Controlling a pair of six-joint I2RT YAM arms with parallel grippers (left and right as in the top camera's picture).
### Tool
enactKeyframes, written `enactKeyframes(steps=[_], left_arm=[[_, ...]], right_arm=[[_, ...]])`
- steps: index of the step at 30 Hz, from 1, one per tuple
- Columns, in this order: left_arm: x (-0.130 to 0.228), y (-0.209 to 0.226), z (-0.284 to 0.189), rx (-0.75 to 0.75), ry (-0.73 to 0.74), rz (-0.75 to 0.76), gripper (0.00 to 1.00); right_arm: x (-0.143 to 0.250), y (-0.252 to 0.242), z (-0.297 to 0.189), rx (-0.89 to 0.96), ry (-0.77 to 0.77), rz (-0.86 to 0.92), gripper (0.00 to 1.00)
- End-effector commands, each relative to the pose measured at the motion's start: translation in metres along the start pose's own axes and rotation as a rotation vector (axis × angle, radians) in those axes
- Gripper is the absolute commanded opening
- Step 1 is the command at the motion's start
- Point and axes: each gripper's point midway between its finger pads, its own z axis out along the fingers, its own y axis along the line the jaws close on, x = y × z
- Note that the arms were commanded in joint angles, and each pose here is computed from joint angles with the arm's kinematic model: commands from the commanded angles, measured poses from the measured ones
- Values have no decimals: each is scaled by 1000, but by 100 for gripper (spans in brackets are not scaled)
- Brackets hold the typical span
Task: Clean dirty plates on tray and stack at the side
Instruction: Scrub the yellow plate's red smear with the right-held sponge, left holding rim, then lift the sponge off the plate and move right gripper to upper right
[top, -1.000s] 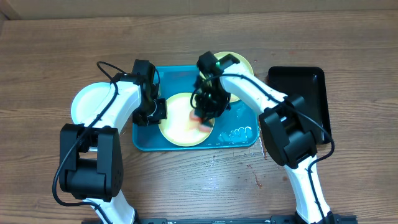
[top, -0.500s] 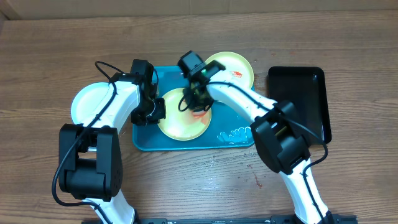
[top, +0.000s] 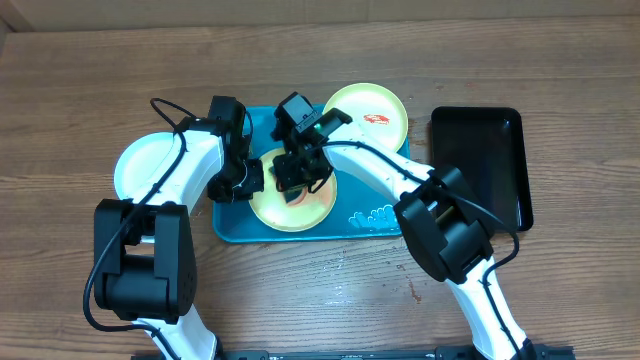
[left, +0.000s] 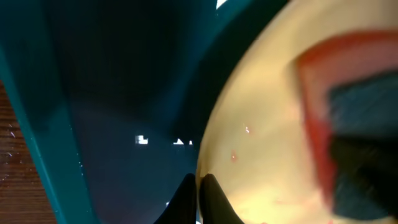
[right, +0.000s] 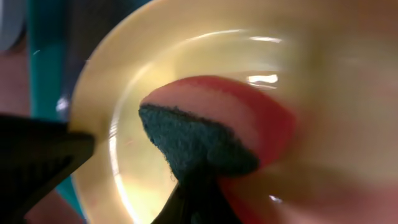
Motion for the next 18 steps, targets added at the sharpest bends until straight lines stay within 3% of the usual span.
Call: enactKeyframes(steps=[1, 10, 18], left_arm=[[-2, -10, 0, 39, 1, 31, 4], [-2, -9, 0, 39, 1, 29, 4], [-2, -8, 0, 38, 0, 28, 4]], right_arm=[[33, 25, 25, -153, 141, 10, 4], [35, 26, 15, -211, 168, 8, 4], [16, 3, -28, -241, 137, 46, 4]])
